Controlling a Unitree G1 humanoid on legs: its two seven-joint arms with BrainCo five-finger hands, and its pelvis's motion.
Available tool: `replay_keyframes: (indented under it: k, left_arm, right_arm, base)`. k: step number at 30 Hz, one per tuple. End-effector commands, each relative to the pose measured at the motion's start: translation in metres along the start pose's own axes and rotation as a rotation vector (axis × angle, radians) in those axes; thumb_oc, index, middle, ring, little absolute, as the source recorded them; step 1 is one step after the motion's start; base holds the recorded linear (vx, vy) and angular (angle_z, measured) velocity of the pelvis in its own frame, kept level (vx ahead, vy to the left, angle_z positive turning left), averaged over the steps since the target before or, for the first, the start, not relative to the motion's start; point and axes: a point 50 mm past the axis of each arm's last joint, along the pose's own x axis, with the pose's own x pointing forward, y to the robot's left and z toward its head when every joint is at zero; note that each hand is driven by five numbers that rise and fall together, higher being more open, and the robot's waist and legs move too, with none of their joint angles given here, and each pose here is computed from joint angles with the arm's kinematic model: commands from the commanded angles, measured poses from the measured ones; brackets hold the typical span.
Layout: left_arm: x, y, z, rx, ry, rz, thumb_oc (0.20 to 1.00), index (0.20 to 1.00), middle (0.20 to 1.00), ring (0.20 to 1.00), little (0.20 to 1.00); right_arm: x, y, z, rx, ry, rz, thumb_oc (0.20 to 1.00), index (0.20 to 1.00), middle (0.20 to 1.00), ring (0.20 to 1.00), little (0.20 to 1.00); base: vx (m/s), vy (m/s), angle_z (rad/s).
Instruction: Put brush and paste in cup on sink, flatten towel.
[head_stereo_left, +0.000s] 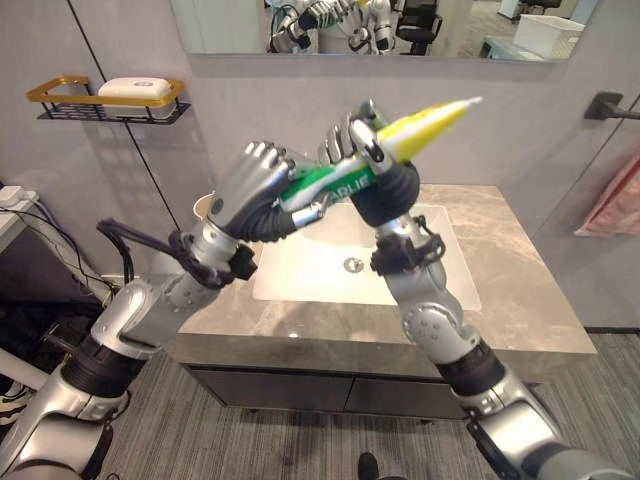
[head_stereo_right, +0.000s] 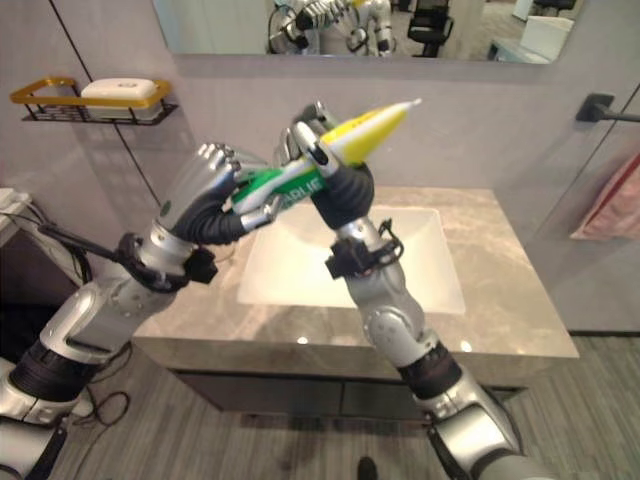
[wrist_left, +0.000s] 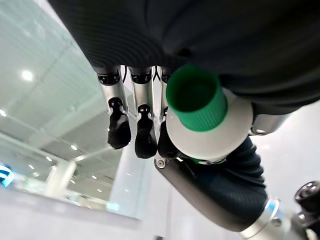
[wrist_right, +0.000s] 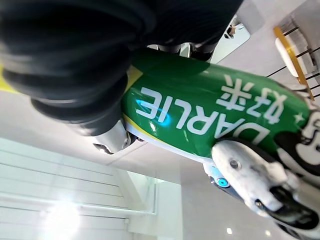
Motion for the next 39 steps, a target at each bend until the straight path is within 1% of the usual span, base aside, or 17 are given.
replay_keyframes:
  k: [1,4,5,7,12,15,19,21,22,24,26,27,30,31,32,34,39]
  left_arm:
    - [0.006,0.028,-0.022,0.011,0.1,0.127,0.244,0.244,0.244,0.244,0.244]
    - [-0.005,0.026,-0.024,-0.002,0.146,0.129,0.511,0.511,0.511,0.511,0.511]
    - [-0.009,0.025,-0.025,-0.007,0.16,0.133,0.567,0.567,0.567,0.567,0.567]
    - [-0.017,0.026,-0.026,-0.003,0.191,0.147,1.0,1.0,1.0,1.0,1.0]
    - [-0.056,0.044,-0.019,-0.009,0.296,0.247,1.0,1.0,1.0,1.0,1.0]
    - [-0.07,0.052,-0.014,-0.046,0.331,0.316,1.0,1.0,1.0,1.0,1.0]
    - [-0.11,0.069,-0.021,-0.016,0.503,0.443,1.0,1.0,1.0,1.0,1.0]
    - [-0.117,0.07,-0.022,-0.015,0.535,0.464,1.0,1.0,1.0,1.0,1.0]
    - [-0.137,0.069,-0.027,-0.026,0.641,0.504,1.0,1.0,1.0,1.0,1.0]
    - [-0.151,0.061,-0.03,-0.12,0.72,0.539,1.0,1.0,1.0,1.0,1.0]
    - [-0.158,0.037,-0.025,-0.511,0.749,0.624,1.0,1.0,1.0,1.0,1.0]
    - [-0.162,0.028,-0.025,-0.614,0.775,0.643,1.0,1.0,1.0,1.0,1.0]
    - [-0.177,-0.01,-0.019,-0.875,0.898,0.545,1.0,1.0,1.0,1.0,1.0]
    - [-0.177,-0.01,-0.019,-0.877,0.898,0.545,1.0,1.0,1.0,1.0,1.0]
    - [-0.188,-0.023,-0.017,-0.949,0.967,0.51,1.0,1.0,1.0,1.0,1.0]
    - [-0.224,-0.048,-0.013,-0.999,1.173,0.375,1.0,1.0,1.0,1.0,1.0]
    - [-0.264,-0.059,-0.011,-0.998,1.373,0.281,1.0,1.0,1.0,1.0,1.0]
  right_arm:
    - [0.016,0.001,0.045,-0.012,-0.259,-0.007,0.2,0.2,0.2,0.2,0.2]
    - [0.014,-0.004,0.043,-0.026,-0.235,-0.037,0.2,0.2,0.2,0.2,0.2]
    - [0.015,-0.005,0.041,-0.03,-0.226,-0.049,0.2,0.2,0.2,0.2,0.2]
    - [0.015,-0.008,0.04,-0.04,-0.213,-0.063,0.2,0.2,0.2,0.2,0.2]
    - [0.011,-0.018,0.052,-0.217,-0.206,-0.147,0.2,0.2,0.2,0.2,0.2]
    - [0.01,-0.017,0.056,-0.254,-0.202,-0.151,0.2,0.2,0.2,0.2,0.2]
    - [0.023,-0.015,0.075,-0.376,-0.243,-0.132,0.2,0.2,0.2,0.2,0.2]
    - [0.024,-0.016,0.079,-0.403,-0.251,-0.142,0.2,0.2,0.2,0.2,0.2]
    - [0.024,-0.019,0.088,-0.462,-0.267,-0.169,0.2,0.2,0.2,0.2,0.2]
    - [0.026,-0.019,0.093,-0.511,-0.264,-0.176,0.2,0.2,0.2,0.2,0.2]
    - [0.03,-0.02,0.092,-0.53,-0.243,-0.18,0.2,0.2,0.2,0.2,0.2]
    - [0.031,-0.023,0.09,-0.524,-0.229,-0.191,0.2,0.2,0.2,0.2,0.2]
    - [0.046,-0.022,0.09,-0.626,-0.167,-0.159,0.2,0.2,0.2,0.2,0.2]
    - [0.046,-0.022,0.09,-0.627,-0.167,-0.159,0.2,0.2,0.2,0.2,0.2]
    - [0.053,-0.021,0.092,-0.66,-0.161,-0.146,0.2,0.2,0.2,0.2,0.2]
    - [0.074,-0.017,0.099,-0.739,-0.167,-0.129,0.2,0.2,0.2,0.2,0.2]
    - [0.095,-0.008,0.107,-0.85,-0.191,-0.102,0.2,0.2,0.2,0.2,0.2]
  base:
    - [0.01,-0.048,-0.04]
    - [0.01,-0.021,0.01]
    - [0.0,-0.031,0.05]
    - [0.0,-0.024,0.09]
    - [0.0,-0.031,0.22]
    - [0.0,-0.012,0.26]
    - [0.01,-0.024,0.21]
    - [0.0,-0.012,0.38]
    - [0.0,-0.015,0.28]
    - [-0.01,-0.014,0.33]
    - [-0.03,0.004,0.51]
    - [-0.03,0.011,0.49]
    - [-0.01,0.007,0.33]
    - [-0.01,0.002,0.16]
    - [-0.03,0.006,0.04]
    - [-0.04,0.016,0.01]
    - [-0.03,0.023,0.15]
